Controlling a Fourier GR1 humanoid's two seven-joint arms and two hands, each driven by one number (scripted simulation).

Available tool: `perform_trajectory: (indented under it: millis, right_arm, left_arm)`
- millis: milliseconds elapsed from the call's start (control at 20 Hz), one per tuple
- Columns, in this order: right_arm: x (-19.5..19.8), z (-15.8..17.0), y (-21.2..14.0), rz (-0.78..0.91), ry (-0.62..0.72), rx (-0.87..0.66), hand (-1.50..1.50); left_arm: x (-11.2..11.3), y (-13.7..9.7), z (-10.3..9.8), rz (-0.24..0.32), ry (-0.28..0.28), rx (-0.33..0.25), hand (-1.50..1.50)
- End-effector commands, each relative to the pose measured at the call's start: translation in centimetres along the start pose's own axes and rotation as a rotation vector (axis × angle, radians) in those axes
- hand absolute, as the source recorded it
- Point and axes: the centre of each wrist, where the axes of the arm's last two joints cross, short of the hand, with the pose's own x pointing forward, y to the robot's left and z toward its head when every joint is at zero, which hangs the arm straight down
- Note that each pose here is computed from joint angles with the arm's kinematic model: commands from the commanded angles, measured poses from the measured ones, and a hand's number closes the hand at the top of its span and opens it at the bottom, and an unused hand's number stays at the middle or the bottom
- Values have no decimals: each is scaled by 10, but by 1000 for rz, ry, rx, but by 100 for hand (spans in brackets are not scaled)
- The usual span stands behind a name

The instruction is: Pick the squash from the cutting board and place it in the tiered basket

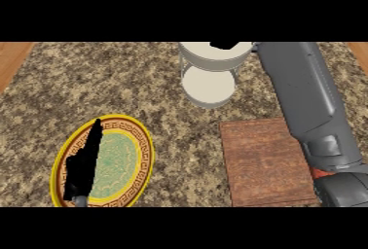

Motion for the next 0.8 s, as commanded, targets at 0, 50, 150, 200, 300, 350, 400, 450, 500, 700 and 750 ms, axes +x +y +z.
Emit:
perform_trajectory:
  millis: [0,50,150,200,300,350,400,450,500,700,750]
  right_arm:
    - [-3,-4,22,-203,37,59,-150]
    - [-8,-5,24,-237,51,98,-150]
    - [-18,-6,19,-315,37,60,-150]
    - [-19,-6,31,-355,39,44,-150]
    - [-24,-8,15,-446,4,14,-150]
    - [-10,-2,40,-476,3,-1,-150]
    - [-8,-7,21,-527,9,11,-150]
    - [-25,-9,7,-552,-17,-15,-150]
    - [-13,-10,-6,-576,-41,-33,-150]
    - [-23,-9,-38,-601,-25,-291,-150]
    - [-48,-6,-50,-617,9,-329,-150]
  left_arm:
    - [-8,20,-2,9,82,-13,0]
    - [-17,-6,-3,12,79,-10,0]
    - [-17,-2,11,5,85,-12,0]
    - [-5,-3,3,-9,78,-13,0]
    - [-7,-5,6,11,74,-23,0]
    - [-17,-4,10,3,81,-17,0]
    - [-10,-5,10,14,87,-23,0]
    - [-25,-11,23,25,88,-36,0]
    - [-21,3,0,-3,83,-6,0]
    - [-16,-6,15,20,86,-20,0]
    - [-19,4,9,9,79,-4,0]
